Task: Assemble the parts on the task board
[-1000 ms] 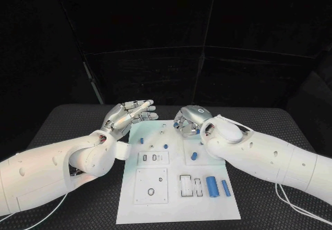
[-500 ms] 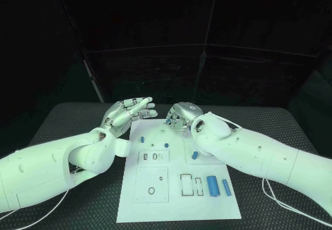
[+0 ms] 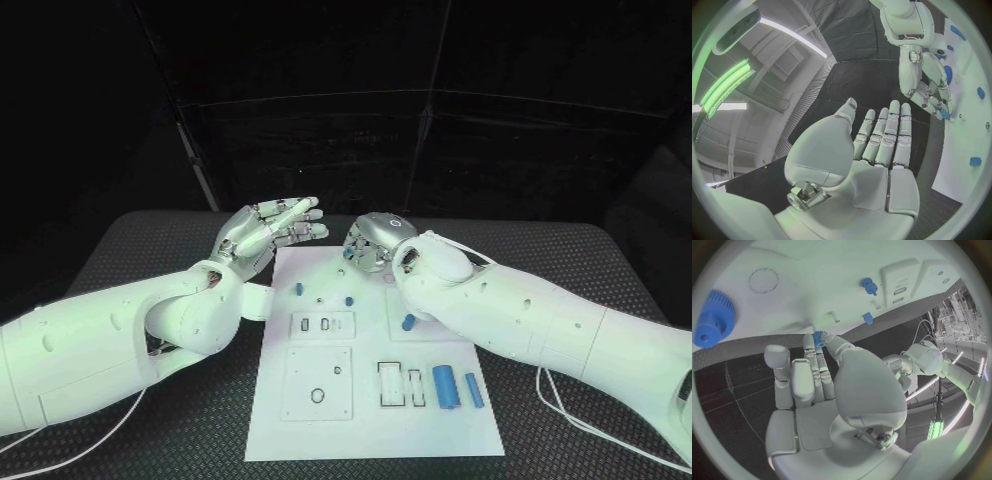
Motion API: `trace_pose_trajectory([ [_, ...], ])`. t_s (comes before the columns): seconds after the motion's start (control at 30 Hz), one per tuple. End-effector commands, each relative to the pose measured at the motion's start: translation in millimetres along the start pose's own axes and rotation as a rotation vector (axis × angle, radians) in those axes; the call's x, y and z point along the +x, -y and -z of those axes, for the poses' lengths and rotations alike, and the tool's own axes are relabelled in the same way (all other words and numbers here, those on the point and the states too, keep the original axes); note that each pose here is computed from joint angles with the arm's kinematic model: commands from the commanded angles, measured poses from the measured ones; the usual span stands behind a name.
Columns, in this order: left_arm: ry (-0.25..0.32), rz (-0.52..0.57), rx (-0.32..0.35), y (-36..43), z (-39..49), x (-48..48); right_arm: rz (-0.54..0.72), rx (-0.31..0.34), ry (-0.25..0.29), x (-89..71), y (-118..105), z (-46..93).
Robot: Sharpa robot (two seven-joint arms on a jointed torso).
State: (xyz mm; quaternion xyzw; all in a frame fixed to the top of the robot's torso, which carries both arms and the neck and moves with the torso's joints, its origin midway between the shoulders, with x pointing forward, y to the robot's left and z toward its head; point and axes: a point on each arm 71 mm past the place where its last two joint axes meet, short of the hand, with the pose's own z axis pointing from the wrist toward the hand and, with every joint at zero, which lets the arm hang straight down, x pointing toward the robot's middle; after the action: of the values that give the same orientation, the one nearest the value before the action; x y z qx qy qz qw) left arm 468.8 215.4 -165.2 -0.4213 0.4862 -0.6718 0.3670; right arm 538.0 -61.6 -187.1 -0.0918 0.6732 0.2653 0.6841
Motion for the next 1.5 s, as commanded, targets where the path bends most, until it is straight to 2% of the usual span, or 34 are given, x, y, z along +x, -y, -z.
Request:
trace_pose_trajectory([
  [0.03, -0.004, 0.005, 0.006, 1.5, -1.0, 1.1, 0.025, -0.016, -0.005, 0.6, -1, -2.0],
  [0.43, -0.006, 0.005, 0.004, 2.6, -2.2, 1.9, 0.051, 0.009, -0.032, 7.0, -2, -7.9],
  [0.83, -0.010, 0.007, -0.003, 2.3, -2.7, 3.3, 0.052, 0.003, -0.034, 8.8, -10, -10.4],
  [1.03, -0.010, 0.007, -0.004, 2.3, -2.7, 2.9, 0.045, 0.009, -0.007, 5.4, -9, -8.1],
  [1.23, -0.009, 0.006, -0.006, 2.6, -2.2, 1.7, 0.026, 0.019, 0.028, -3.8, -4, 3.3],
  [1.5, -0.001, 0.002, -0.005, 3.8, -0.6, -2.6, -0.073, 0.084, 0.064, -25.7, 34, 38.8],
])
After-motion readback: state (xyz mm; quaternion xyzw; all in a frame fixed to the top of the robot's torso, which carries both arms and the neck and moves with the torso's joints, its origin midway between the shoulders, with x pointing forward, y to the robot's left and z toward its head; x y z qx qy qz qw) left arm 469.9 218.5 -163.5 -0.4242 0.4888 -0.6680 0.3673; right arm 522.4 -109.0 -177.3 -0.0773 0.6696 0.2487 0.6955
